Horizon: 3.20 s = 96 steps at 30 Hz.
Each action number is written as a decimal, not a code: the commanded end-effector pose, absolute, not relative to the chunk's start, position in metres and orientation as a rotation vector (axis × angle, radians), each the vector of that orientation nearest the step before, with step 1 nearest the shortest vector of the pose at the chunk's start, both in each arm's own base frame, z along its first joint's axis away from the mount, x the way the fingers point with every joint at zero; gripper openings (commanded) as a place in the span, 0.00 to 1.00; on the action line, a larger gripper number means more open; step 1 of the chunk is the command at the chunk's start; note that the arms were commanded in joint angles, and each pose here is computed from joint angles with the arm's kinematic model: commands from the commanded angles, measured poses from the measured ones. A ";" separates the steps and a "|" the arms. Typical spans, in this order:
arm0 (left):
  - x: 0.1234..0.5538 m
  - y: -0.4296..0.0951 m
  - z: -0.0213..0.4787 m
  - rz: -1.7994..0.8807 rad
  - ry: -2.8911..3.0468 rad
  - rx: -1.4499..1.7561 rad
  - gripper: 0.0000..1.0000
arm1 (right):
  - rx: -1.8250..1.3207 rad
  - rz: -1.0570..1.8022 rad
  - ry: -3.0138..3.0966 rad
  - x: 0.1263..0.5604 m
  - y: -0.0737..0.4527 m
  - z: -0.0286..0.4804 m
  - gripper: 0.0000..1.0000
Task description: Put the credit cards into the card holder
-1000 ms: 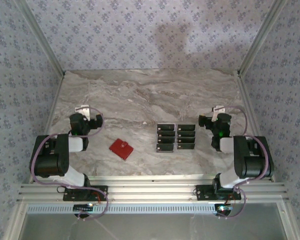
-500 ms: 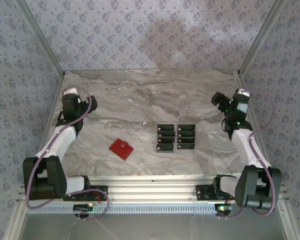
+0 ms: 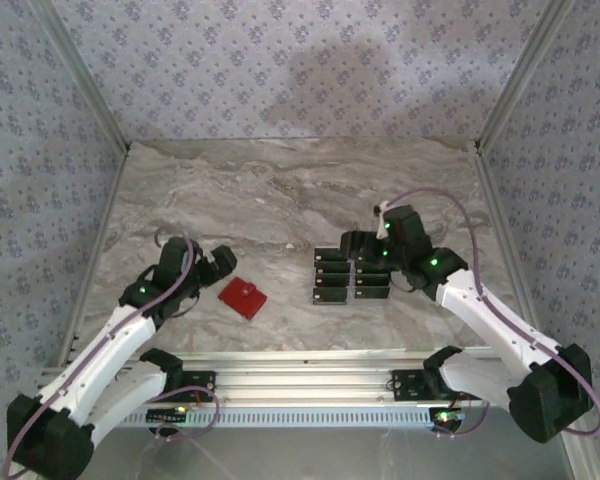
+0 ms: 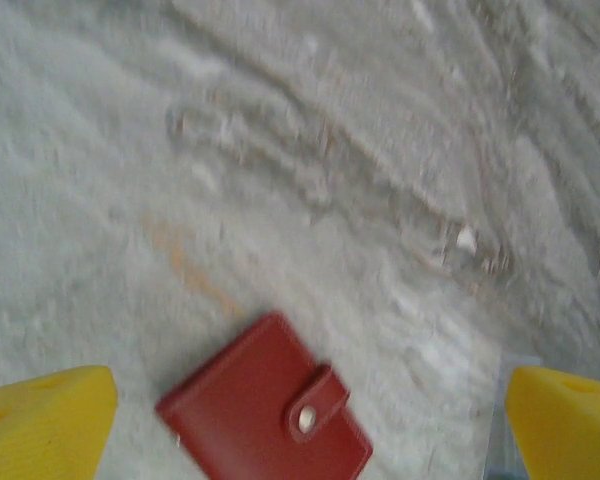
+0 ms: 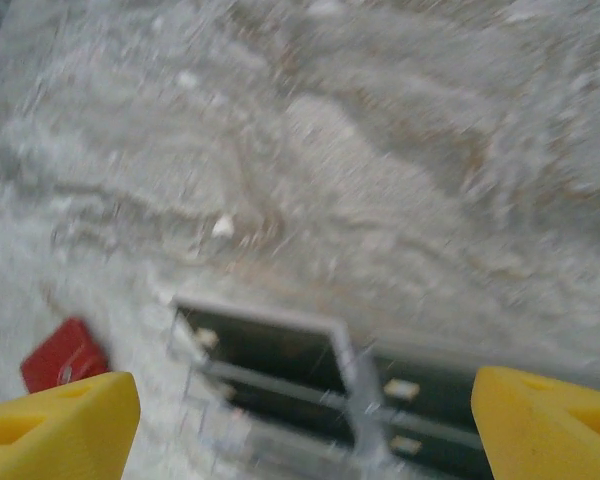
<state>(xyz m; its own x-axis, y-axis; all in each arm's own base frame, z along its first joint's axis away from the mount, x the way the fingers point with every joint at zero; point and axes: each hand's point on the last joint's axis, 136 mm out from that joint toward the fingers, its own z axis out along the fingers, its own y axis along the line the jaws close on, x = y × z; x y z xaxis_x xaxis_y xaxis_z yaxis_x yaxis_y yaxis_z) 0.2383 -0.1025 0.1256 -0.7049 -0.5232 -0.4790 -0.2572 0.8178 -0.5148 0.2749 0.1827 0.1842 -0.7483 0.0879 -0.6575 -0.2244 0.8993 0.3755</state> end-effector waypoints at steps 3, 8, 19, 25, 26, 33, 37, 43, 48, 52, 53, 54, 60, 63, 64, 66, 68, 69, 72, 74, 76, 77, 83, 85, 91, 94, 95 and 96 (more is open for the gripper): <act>0.220 -0.115 0.087 -0.623 2.405 -0.704 1.00 | -0.157 0.380 2.413 0.248 0.194 0.168 0.88; 0.225 -0.129 0.073 -0.626 2.461 -0.648 1.00 | -0.209 0.304 2.457 0.240 0.204 0.148 0.88; 0.243 -0.144 0.069 -0.642 2.456 -0.626 1.00 | -0.213 0.287 2.482 0.234 0.199 0.147 0.89; 0.261 -0.155 0.071 -0.645 2.449 -0.588 1.00 | -0.195 0.293 2.479 0.231 0.193 0.150 0.89; 0.265 -0.158 0.073 -0.647 2.444 -0.581 1.00 | -0.191 0.295 2.480 0.231 0.193 0.151 0.89; 0.292 -0.176 0.083 -0.649 2.438 -0.518 1.00 | -0.168 0.310 2.465 0.232 0.192 0.159 0.88; 0.301 -0.181 0.091 -0.647 2.436 -0.484 1.00 | -0.194 0.355 2.458 0.231 0.204 0.167 0.85; 0.300 -0.147 0.111 -0.596 2.395 -0.551 1.00 | -0.276 0.389 2.486 0.221 0.238 0.173 0.81; 0.295 -0.101 0.117 -0.494 2.390 -0.650 1.00 | -0.410 0.358 2.546 0.218 0.284 0.158 0.77; 0.293 -0.077 0.121 -0.473 2.388 -0.693 1.00 | -0.570 0.299 2.591 0.219 0.329 0.143 0.70; 0.293 -0.072 0.121 -0.464 2.391 -0.703 1.00 | -0.607 0.271 2.603 0.219 0.338 0.136 0.69; 0.292 -0.066 0.121 -0.457 2.393 -0.715 1.00 | -0.644 0.249 2.610 0.219 0.348 0.131 0.66; 0.287 -0.043 0.112 -0.450 2.399 -0.785 1.00 | -0.808 0.123 2.655 0.218 0.391 0.098 0.58; 0.284 -0.036 0.110 -0.460 2.387 -0.819 1.00 | -0.862 0.085 2.659 0.217 0.406 0.088 0.58; 0.283 -0.035 0.108 -0.462 2.387 -0.826 1.00 | -0.881 0.077 2.660 0.216 0.412 0.085 0.58; 0.282 -0.032 0.106 -0.465 2.381 -0.840 1.00 | -0.904 0.059 2.662 0.217 0.418 0.078 0.57; 0.280 -0.031 0.104 -0.470 2.379 -0.850 1.00 | -0.926 0.035 2.667 0.218 0.422 0.072 0.57; 0.280 -0.030 0.103 -0.473 2.378 -0.851 1.00 | -0.932 0.030 2.669 0.219 0.425 0.070 0.56; 0.278 -0.030 0.100 -0.474 2.381 -0.858 1.00 | -0.955 0.012 2.668 0.220 0.429 0.064 0.55; 0.278 -0.030 0.099 -0.478 2.376 -0.861 1.00 | -0.961 0.001 2.665 0.222 0.432 0.061 0.55; 0.278 -0.029 0.099 -0.483 2.367 -0.861 1.00 | -0.971 -0.010 2.660 0.225 0.434 0.058 0.54; 0.278 -0.029 0.100 -0.486 2.363 -0.864 1.00 | -0.972 -0.013 2.658 0.226 0.435 0.058 0.54; 0.277 -0.029 0.100 -0.484 2.360 -0.861 1.00 | -0.985 -0.033 2.659 0.230 0.439 0.048 0.52; 0.277 -0.029 0.099 -0.486 2.360 -0.864 1.00 | -0.984 -0.050 2.649 0.233 0.439 0.046 0.50; 0.276 -0.029 0.097 -0.488 2.357 -0.871 1.00 | -0.970 -0.050 2.646 0.241 0.438 0.046 0.47; 0.276 -0.029 0.097 -0.488 2.357 -0.872 1.00 | -0.981 -0.042 2.647 0.242 0.439 0.046 0.48; 0.276 -0.029 0.097 -0.488 2.357 -0.870 1.00 | -0.989 -0.042 2.649 0.241 0.439 0.045 0.48; 0.276 -0.029 0.097 -0.486 2.356 -0.873 1.00 | -0.993 -0.041 2.652 0.240 0.439 0.044 0.48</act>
